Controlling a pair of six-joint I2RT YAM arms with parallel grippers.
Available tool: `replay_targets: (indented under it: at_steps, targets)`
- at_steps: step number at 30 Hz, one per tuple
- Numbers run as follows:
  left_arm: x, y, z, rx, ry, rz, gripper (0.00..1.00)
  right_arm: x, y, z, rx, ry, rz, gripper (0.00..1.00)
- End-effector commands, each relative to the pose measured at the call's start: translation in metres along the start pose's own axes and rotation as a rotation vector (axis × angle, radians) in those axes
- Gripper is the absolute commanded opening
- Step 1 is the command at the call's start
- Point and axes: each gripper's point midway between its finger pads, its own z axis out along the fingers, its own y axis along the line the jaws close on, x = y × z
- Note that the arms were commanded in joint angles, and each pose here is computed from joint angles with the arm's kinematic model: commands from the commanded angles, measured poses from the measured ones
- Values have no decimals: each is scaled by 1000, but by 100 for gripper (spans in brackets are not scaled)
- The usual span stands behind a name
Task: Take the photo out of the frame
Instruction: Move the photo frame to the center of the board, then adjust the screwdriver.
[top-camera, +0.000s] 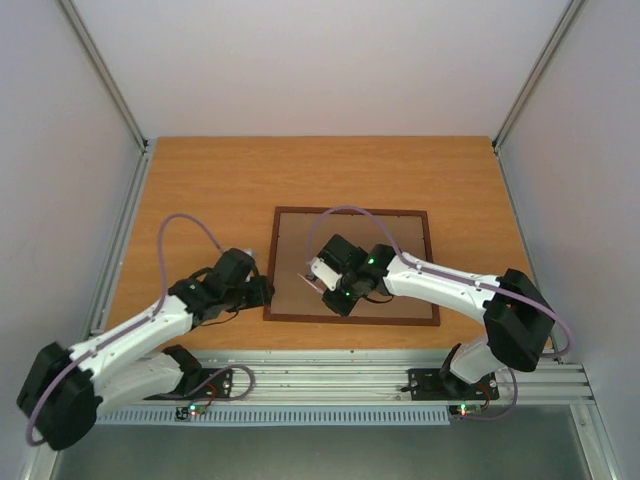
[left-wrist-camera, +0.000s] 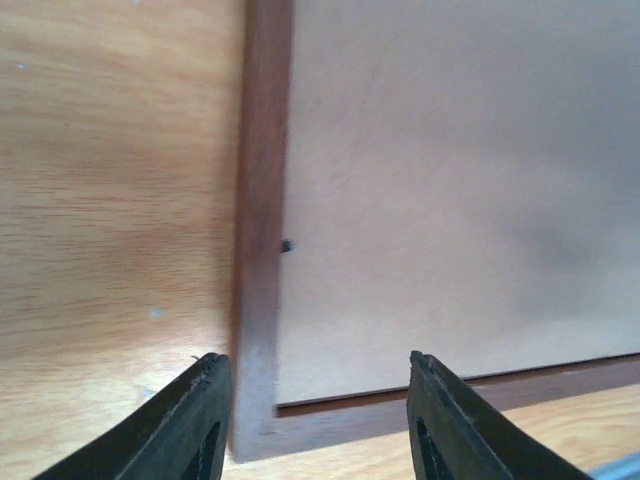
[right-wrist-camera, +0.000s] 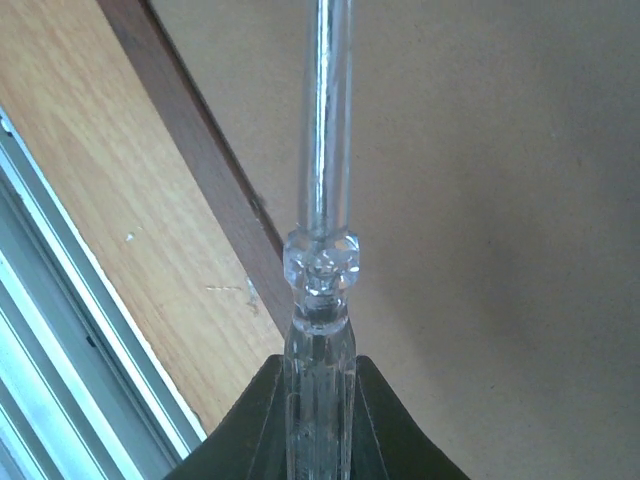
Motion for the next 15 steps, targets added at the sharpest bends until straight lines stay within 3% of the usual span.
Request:
replay_targets:
  at_steps: [1, 11, 15]
  targets:
    - [-12, -24, -21, 182, -105, -116, 51, -17, 7, -11, 74, -104, -37, 1]
    - [-33, -89, -71, 647, -226, -183, 58, -47, 21, -22, 139, -237, -69, 2]
    - [-32, -97, -71, 715, -227, -193, 59, -52, 26, -23, 155, -263, -78, 2]
